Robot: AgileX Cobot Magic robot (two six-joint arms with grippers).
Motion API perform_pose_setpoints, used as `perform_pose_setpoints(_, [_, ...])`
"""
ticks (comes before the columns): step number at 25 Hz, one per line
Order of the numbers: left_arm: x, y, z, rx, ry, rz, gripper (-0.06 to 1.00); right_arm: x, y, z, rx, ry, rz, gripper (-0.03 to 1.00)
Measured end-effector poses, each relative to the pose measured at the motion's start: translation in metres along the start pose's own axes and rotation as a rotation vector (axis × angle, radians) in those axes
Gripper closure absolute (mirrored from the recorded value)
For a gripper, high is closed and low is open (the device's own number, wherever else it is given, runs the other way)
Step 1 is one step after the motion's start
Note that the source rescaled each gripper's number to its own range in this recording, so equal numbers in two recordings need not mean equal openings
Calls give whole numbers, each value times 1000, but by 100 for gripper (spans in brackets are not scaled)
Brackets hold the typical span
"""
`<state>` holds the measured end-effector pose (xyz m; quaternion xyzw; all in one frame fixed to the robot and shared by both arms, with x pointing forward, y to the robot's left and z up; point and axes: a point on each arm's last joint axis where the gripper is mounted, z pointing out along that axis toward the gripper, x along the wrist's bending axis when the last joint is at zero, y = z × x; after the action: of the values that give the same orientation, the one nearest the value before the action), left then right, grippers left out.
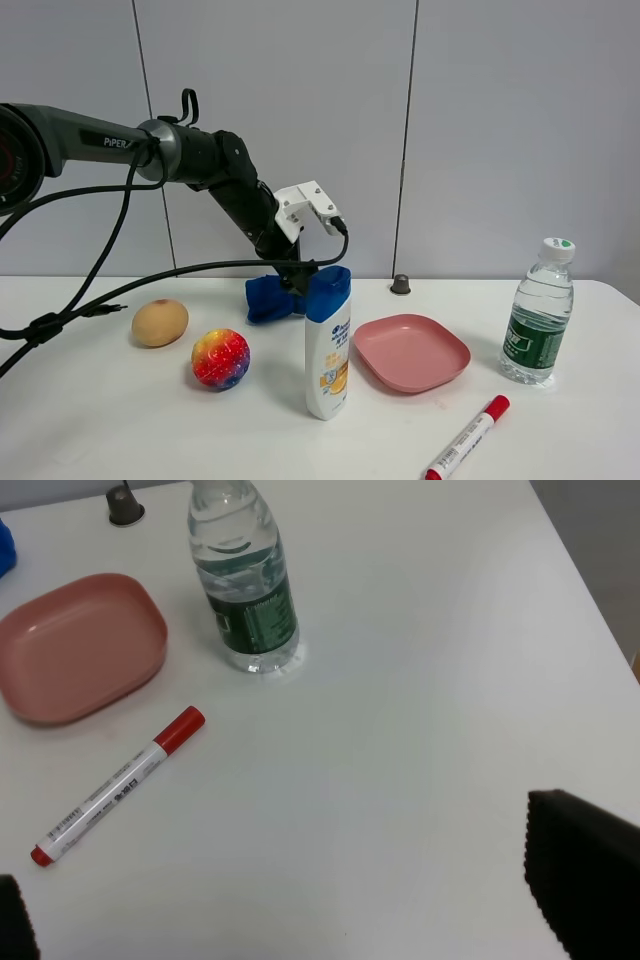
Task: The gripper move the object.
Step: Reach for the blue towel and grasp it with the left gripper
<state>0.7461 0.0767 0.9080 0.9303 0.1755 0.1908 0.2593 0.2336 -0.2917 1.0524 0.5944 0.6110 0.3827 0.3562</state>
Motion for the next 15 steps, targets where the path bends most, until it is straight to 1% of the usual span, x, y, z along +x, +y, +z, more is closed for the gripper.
perform_pose_setpoints(5, [12,-20,6,21,10,-25,-6,0,0,0,0,0,0,-3])
perform_pose_setpoints(8, [16,-27,9,18,12,-31,-6,0,0,0,0,0,0,-3])
perform_pose_setpoints(15, [13,-30,16,4,-6,-45,-6,0,0,0,0,0,0,-3])
